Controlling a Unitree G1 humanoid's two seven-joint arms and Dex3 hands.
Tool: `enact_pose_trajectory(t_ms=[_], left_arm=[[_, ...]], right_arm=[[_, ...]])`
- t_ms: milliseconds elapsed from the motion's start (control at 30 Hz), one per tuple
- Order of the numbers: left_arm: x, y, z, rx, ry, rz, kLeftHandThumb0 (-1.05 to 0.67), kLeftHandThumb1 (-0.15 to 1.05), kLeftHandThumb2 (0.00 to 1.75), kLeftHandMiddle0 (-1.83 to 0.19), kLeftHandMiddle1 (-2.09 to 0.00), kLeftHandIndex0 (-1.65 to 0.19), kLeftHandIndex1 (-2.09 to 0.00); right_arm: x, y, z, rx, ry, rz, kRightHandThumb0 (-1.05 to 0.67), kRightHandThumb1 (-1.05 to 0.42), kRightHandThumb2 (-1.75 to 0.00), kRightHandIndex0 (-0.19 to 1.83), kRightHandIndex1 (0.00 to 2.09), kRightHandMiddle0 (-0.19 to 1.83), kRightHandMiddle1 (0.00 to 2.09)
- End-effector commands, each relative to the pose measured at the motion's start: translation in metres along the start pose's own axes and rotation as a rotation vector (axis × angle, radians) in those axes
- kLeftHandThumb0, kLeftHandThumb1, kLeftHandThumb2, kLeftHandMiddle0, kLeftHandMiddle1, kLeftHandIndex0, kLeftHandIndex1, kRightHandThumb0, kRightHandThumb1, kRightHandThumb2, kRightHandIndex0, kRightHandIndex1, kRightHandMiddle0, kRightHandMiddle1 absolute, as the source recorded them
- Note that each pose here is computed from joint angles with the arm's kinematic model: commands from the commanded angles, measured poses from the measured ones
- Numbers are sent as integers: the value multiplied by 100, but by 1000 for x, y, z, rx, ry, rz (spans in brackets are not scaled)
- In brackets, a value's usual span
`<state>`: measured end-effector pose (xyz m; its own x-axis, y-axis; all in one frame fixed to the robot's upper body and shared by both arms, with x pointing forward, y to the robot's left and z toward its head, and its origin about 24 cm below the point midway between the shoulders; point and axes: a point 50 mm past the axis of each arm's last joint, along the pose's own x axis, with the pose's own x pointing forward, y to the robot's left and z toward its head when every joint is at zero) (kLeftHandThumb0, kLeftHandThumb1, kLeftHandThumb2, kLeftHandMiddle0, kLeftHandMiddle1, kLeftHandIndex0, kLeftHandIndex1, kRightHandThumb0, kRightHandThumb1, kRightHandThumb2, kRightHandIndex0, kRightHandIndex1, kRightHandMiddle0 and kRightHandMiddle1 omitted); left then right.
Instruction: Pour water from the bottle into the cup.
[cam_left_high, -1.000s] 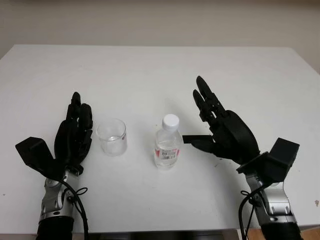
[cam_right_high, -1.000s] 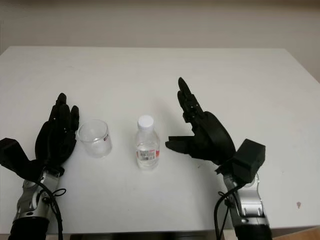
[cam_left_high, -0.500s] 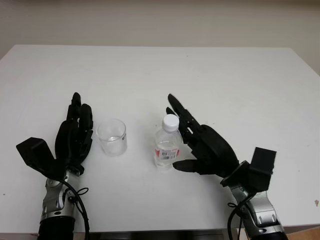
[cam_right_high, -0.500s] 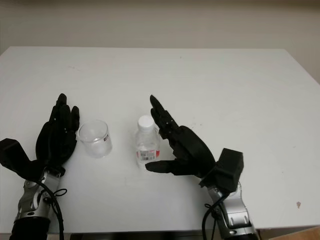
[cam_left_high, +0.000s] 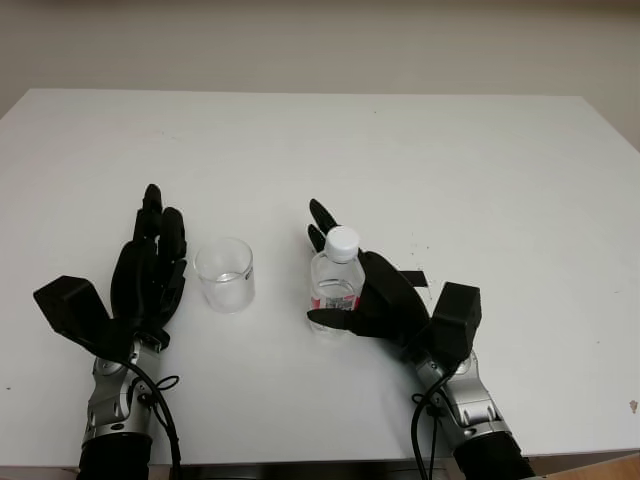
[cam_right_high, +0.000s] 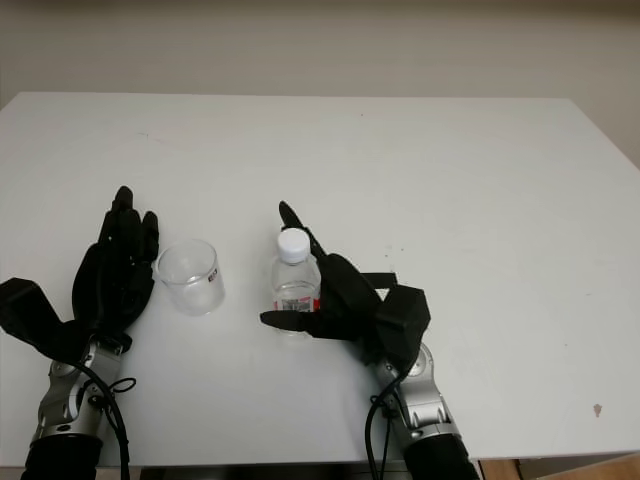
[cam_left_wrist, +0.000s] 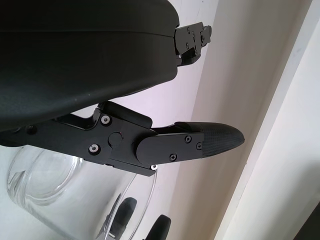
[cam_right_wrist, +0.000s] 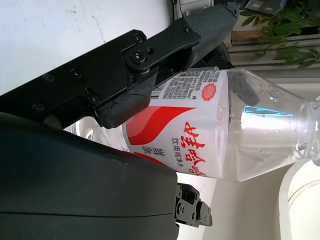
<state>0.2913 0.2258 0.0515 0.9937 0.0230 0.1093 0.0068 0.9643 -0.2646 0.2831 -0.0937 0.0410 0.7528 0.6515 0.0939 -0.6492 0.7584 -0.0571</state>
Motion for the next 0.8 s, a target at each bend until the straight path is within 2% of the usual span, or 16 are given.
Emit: enact_pose_trajectory(t_ms=[0, 200, 300, 333, 367, 400, 433, 467, 500, 533, 567, 667, 767], left_arm=[[0, 0, 1, 1, -9, 1, -74, 105, 42, 18, -5, 16, -6], [1, -1, 2, 5, -12, 2, -74, 105, 42, 17, -5, 16, -6], [2, -2, 1, -4, -13, -4, -73, 105, 42, 17, -5, 16, -5], [2, -2, 1, -2, -12, -6, -73, 105, 43, 18, -5, 17, -5], [2, -2, 0, -1, -10, -7, -73, 105, 43, 18, -5, 17, -5], [2, -3, 0, -3, -10, -5, -74, 105, 43, 18, -5, 17, -5], [2, -3, -1, -5, -10, -3, -73, 105, 43, 17, -5, 16, -5], [1, -3, -1, -5, -10, -1, -73, 105, 42, 17, -5, 16, -5], [1, -3, -1, -5, -10, 1, -73, 105, 42, 17, -5, 16, -6], [1, -3, -1, -2, -10, 3, -73, 105, 42, 17, -5, 16, -6], [1, -4, -1, -1, -11, 4, -74, 105, 43, 17, -6, 15, -6], [1, -3, -1, 6, -14, -1, -74, 105, 44, 16, -6, 15, -6], [0, -3, -2, 5, -16, 3, -74, 105, 44, 16, -6, 14, -6]], right_arm=[[4, -1, 5, -12, -31, 7, -96, -86, -5, -19, 0, -19, 0], [5, 0, 7, -2, -30, 29, -97, -84, -5, -19, 0, -19, 0], [4, 0, 10, -30, -29, 54, -90, -82, -5, -17, 1, -13, 3], [4, 0, 11, -34, -29, 63, -84, -81, -5, -5, 9, 0, 14], [4, 1, 13, -32, -29, 74, -74, -80, -5, 4, 52, -1, 77], [4, 2, 14, -29, -24, 85, -57, -80, -5, 13, 123, 11, 144], [4, 3, 15, -30, -20, 99, -48, -82, -6, 33, 156, 32, 168], [4, 4, 17, -39, -16, 115, -42, -84, -6, 60, 174, 50, 181], [3, 4, 19, -46, -13, 124, -40, -87, -6, 95, 187, 71, 192], [2, 6, 23, -70, -23, 150, -39, -88, -6, 108, 191, 79, 196], [1, 7, 26, -86, -29, 167, -41, -95, -7, 131, 184, 107, 199], [-2, 8, 34, -124, -31, 206, -44, -103, -8, 152, 181, 129, 202], [-7, 11, 41, -180, -26, 252, -45, -105, -13, 160, 197, 140, 208]])
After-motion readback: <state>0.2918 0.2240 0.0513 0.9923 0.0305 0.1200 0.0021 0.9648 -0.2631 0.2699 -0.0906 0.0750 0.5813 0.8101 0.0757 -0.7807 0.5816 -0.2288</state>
